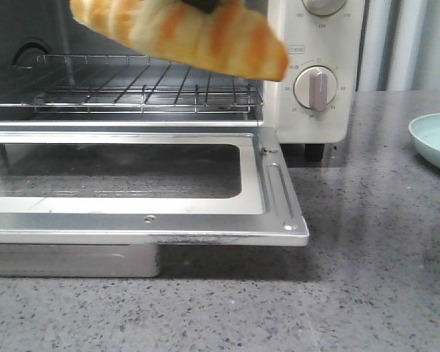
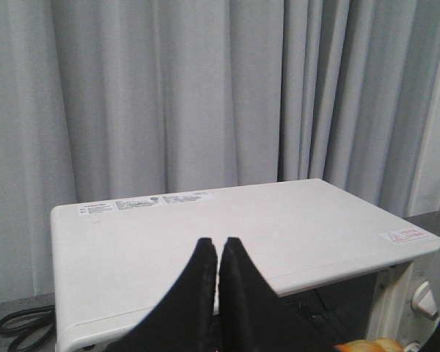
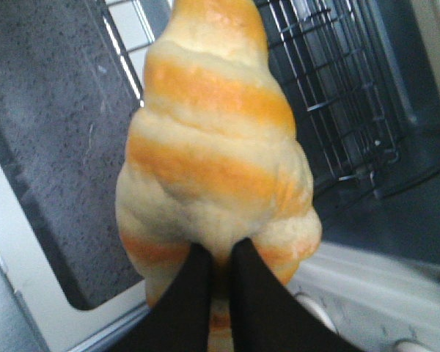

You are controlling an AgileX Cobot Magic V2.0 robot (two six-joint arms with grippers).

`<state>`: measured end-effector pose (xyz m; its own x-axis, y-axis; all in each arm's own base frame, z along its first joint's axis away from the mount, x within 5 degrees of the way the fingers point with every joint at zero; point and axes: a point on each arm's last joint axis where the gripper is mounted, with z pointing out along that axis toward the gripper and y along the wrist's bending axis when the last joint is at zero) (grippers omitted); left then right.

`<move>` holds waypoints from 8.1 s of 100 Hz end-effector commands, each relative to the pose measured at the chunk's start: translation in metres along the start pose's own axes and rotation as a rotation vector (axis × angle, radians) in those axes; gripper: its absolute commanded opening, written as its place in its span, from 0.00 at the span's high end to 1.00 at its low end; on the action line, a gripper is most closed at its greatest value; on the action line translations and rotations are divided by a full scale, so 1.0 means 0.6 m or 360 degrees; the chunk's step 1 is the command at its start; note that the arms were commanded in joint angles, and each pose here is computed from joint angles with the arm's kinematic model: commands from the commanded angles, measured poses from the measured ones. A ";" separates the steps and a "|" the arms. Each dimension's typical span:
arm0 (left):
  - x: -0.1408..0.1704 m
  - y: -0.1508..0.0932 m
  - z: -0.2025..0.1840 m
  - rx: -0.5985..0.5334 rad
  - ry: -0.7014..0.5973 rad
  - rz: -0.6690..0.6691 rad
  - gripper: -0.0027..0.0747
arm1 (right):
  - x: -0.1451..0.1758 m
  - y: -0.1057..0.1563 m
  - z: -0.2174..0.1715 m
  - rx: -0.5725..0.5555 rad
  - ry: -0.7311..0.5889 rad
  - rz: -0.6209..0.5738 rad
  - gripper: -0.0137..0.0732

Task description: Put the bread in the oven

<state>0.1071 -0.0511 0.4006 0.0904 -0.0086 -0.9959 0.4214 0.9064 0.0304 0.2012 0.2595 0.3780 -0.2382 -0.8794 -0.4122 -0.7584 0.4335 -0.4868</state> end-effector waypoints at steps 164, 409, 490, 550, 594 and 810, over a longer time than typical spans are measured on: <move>-0.029 0.001 -0.016 -0.0002 -0.0158 0.0064 0.99 | -0.059 -0.011 0.035 0.0334 -0.0296 -0.0273 0.37; 0.220 0.034 -0.075 -0.0427 -0.0025 0.0024 0.99 | 0.343 -0.090 -0.259 0.0894 -0.0328 0.0567 0.93; 0.220 0.034 -0.075 -0.0427 -0.0025 0.0024 0.99 | 0.341 -0.081 -0.266 0.0728 -0.0537 0.0677 0.93; 0.219 0.034 -0.075 -0.0426 -0.0028 0.0025 0.99 | 0.394 -0.010 -0.165 0.0349 -0.0613 0.1443 0.93; 0.219 0.034 -0.075 -0.0426 -0.0028 0.0025 0.99 | 0.471 0.040 -0.059 0.0500 -0.0741 0.1845 0.93; 0.219 0.034 -0.075 -0.0426 -0.0028 0.0025 0.99 | 0.588 0.155 0.016 0.1054 -0.0720 0.1664 0.93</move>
<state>0.0866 -0.0135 0.2512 0.0227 0.0307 -0.9993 0.1529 0.9877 0.0338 0.0529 -0.0083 0.1806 -0.2393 0.0422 -0.9700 0.1282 0.9917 0.0115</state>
